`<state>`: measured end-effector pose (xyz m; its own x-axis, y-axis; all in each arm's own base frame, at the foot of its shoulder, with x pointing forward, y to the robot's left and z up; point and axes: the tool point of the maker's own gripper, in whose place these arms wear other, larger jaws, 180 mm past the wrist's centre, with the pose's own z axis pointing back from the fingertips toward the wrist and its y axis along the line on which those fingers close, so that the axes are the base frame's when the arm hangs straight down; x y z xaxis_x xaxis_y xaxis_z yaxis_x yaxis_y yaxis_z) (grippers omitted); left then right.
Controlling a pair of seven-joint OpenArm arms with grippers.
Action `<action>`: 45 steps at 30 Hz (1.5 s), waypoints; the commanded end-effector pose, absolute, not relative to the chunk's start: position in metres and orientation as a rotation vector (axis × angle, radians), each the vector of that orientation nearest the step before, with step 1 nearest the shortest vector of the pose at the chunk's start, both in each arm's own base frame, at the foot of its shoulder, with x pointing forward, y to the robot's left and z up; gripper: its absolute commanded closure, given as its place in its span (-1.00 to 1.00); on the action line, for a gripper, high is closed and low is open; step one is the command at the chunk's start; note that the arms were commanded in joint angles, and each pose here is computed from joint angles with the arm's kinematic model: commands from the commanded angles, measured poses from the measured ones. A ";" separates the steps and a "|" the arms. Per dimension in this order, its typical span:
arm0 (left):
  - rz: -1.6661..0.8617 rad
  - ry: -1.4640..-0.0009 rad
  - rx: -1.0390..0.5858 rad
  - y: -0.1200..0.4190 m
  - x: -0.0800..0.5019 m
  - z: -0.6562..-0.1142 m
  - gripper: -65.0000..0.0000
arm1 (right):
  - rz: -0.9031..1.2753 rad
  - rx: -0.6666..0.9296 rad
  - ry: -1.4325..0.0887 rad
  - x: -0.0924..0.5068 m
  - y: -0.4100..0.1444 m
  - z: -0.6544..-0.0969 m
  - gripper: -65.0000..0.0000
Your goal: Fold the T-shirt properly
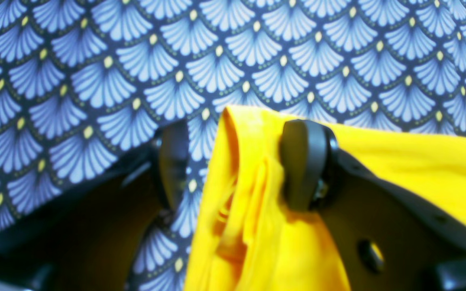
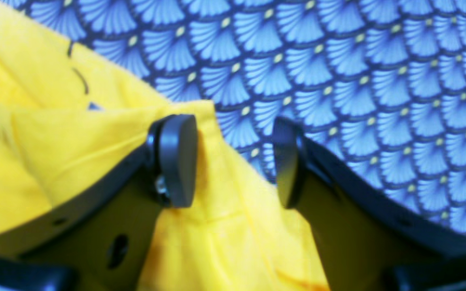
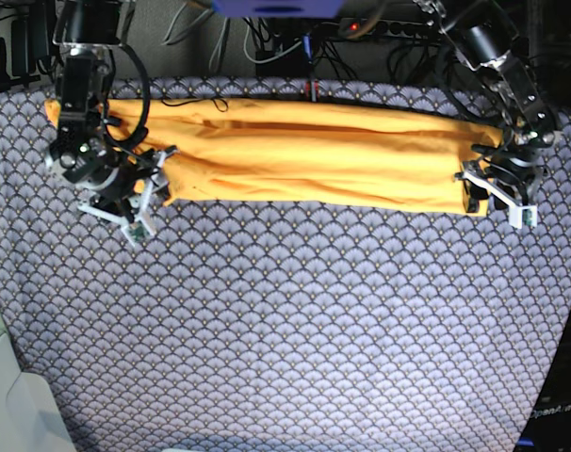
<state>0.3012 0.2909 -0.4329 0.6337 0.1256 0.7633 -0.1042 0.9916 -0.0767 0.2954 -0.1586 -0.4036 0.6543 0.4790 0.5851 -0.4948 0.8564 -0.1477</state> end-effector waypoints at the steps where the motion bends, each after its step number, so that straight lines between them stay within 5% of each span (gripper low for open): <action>1: 0.122 -0.785 0.007 0.296 0.289 -0.445 -0.11 | 0.558 0.021 -0.705 0.306 -0.157 -0.391 0.03; 32: 0.131 -0.789 -0.008 0.289 0.291 -0.446 -0.11 | 0.516 0.108 -0.587 0.285 -0.144 -0.435 0.05; 35: 0.131 -0.789 -0.005 0.290 0.291 -0.446 -0.11 | 0.514 0.116 -0.591 0.282 -0.142 -0.437 0.21; 41: 0.130 -0.788 -0.002 0.292 0.291 -0.445 -0.11 | 0.514 0.113 -0.593 0.284 -0.142 -0.436 0.95; 45: 0.129 -0.788 -0.004 0.291 0.291 -0.446 -0.11 | 0.516 0.106 -0.601 0.286 -0.144 -0.433 1.00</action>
